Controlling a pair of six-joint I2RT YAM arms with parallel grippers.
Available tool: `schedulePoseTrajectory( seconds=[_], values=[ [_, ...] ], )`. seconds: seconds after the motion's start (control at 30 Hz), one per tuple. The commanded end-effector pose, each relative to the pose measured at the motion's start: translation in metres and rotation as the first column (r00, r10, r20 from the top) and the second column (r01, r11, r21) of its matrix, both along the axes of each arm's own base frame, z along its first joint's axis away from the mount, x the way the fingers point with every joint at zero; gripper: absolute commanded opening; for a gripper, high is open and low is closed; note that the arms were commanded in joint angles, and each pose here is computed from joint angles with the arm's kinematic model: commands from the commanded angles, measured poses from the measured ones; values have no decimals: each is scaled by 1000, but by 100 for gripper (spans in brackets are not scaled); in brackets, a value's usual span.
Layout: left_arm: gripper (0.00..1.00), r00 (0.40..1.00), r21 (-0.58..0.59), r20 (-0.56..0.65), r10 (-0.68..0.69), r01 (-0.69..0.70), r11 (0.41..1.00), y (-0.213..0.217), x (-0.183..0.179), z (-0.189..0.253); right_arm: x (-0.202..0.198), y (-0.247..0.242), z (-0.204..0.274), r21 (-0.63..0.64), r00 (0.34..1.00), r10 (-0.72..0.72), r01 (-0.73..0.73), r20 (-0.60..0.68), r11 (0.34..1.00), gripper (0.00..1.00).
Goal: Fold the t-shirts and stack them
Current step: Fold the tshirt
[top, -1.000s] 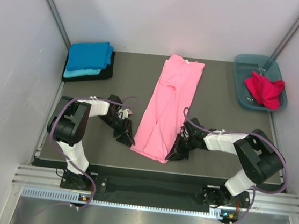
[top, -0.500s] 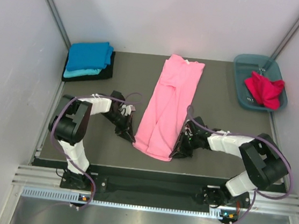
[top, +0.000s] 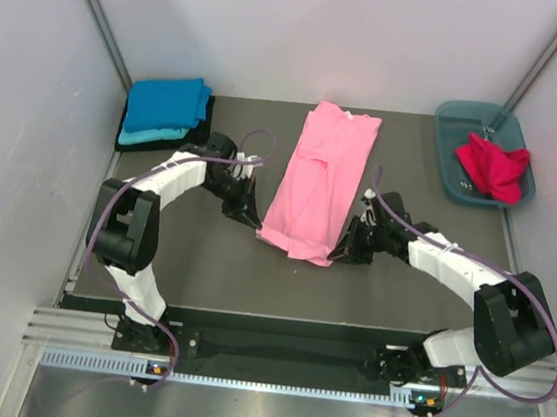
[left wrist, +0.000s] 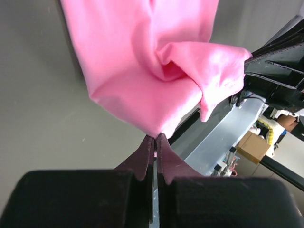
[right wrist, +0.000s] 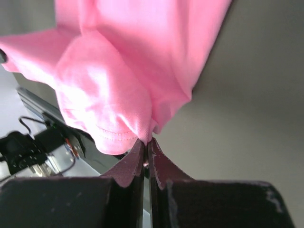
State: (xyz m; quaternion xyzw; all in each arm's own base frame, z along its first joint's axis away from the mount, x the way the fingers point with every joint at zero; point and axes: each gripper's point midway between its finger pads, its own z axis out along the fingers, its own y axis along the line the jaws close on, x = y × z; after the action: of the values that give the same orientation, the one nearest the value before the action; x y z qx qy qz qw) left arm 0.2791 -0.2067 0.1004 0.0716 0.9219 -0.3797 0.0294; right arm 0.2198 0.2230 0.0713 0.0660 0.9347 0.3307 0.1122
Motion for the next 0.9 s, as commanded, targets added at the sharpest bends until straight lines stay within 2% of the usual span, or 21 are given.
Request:
schedulePoseTrajectory(
  seconds=[0.0,0.27,0.37,0.67,0.87],
  values=[
    [0,997,-36,78,-20,23,999,-7,25,18,37,-4,32,24,990,-17,14,141,1000,0],
    [0,982,-35,187,-21,28,999,-18,79,28,100,-24,48,28,967,-96,92,238,995,0],
    [0,978,-19,207,-12,16,1000,-22,106,21,123,-31,50,30,956,-127,124,265,992,0],
    [0,925,-32,378,-17,32,999,-42,197,22,186,-52,45,19,929,-189,193,318,981,0],
    [0,908,-70,419,7,25,997,-55,229,11,220,-63,39,2,915,-205,218,347,976,0]
  ],
)
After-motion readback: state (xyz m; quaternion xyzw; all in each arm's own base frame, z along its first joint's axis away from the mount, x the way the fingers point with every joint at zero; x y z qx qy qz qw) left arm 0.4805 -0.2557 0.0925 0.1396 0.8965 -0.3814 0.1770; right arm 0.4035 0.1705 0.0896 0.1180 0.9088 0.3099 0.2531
